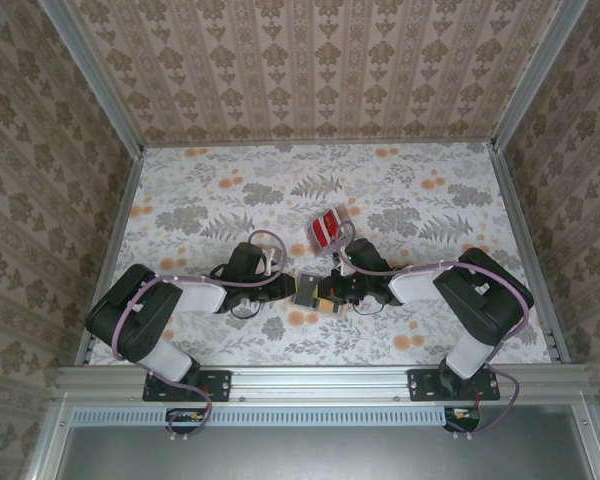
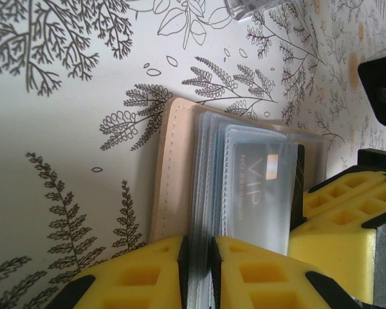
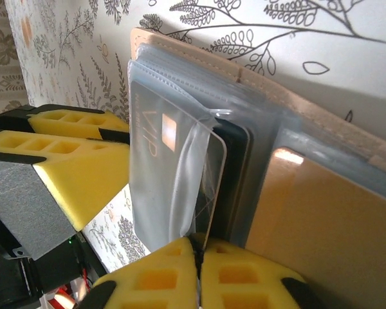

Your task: Put the credit cards into the card holder

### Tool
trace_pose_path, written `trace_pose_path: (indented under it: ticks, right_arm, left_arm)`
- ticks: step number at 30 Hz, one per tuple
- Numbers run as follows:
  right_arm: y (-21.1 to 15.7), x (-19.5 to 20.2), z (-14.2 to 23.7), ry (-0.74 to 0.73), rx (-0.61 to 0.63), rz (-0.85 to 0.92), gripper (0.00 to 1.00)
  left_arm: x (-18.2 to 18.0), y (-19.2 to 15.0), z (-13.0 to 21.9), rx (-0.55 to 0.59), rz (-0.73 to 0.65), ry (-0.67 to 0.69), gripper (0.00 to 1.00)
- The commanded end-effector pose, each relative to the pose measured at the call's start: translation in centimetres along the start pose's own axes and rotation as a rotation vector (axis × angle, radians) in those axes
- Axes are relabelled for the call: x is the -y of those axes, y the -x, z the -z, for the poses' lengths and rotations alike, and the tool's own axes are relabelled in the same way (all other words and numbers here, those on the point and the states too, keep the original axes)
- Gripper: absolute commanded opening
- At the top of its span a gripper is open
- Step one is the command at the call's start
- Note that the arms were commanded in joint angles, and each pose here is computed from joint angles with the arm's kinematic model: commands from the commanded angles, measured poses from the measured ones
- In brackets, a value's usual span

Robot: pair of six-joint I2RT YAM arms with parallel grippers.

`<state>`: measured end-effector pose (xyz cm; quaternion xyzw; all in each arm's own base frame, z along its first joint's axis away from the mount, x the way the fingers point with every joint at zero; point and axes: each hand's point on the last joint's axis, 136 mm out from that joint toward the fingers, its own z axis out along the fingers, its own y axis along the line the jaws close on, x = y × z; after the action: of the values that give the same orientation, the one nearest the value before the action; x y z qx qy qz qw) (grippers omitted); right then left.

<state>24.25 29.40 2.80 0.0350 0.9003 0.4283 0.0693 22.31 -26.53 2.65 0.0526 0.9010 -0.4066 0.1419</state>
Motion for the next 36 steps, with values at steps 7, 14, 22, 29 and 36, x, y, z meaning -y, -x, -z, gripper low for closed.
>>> trace_pose_path:
  ticks: [7,14,22,29,36]
  right_arm:
    - [-0.5,1.0,4.2,-0.215,0.06,0.086,0.39]
    - [-1.7,3.3,7.1,-0.347,0.088,0.101,0.41]
    - [-2.2,7.2,9.0,-0.498,0.152,0.091,0.41]
    - [-2.3,7.3,9.9,-0.506,0.178,0.093,0.42]
    - [-2.0,4.7,10.0,-0.389,0.209,0.079,0.43]
  left_arm:
    - [-2.0,-1.3,0.3,-0.049,0.02,0.08,0.2]
    - [-1.8,-0.1,1.2,0.003,0.012,0.09,0.2]
    - [0.0,1.4,3.5,0.074,-0.045,0.096,0.23]
    - [1.0,1.1,3.9,0.07,-0.122,0.141,0.24]
    - [0.8,-0.4,1.9,-0.039,-0.151,0.168,0.24]
